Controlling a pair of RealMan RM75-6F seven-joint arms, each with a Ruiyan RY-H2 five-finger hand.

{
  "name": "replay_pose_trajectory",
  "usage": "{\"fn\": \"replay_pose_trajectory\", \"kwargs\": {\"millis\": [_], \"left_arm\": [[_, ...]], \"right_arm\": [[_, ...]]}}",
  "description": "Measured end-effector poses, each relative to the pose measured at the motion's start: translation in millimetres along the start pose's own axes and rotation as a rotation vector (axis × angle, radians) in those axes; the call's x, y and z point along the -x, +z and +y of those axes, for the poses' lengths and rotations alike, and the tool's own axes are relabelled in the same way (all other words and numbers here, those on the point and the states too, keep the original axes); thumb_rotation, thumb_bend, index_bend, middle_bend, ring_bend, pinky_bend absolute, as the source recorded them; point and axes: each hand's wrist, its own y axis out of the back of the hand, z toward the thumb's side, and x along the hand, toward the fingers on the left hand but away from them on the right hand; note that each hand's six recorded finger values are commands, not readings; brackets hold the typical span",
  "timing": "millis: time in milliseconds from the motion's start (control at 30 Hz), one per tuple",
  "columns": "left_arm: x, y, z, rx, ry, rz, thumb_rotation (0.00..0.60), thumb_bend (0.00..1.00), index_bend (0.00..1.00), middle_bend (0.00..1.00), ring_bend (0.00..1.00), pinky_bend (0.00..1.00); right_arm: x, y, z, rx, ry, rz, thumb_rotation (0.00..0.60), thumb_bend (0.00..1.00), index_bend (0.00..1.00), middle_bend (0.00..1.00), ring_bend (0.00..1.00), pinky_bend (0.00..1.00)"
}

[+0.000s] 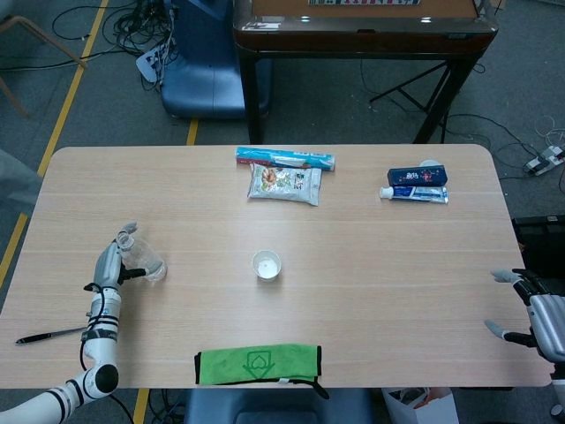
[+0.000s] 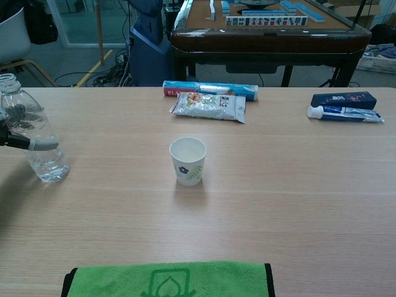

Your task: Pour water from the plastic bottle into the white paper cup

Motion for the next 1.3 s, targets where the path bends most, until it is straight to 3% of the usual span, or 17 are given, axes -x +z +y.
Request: {"fn": "replay_pose_trajectory", "kwargs": {"millis": [233,1300], "left_arm": [[6.0,0.0,2.9,-0.017,-0.021,0.031,0.600,0.02,0.00,0.03,0.05,0.15],[20.9,-3.7,13.2,-0.042,-0.024,0.064,0.600,0.00,0.00,0.00,0.00,0.11]], "right_arm": [[0.2,0.9,-1.8,-0.004,0.004,0.001,0.600,0.08,0.26,0.31,0.18,0.34],[-1.0,3.0,-3.0,-0.009,0.008,0.006,0.600,0.08,0.26,0.31,0.18,0.34]]}}
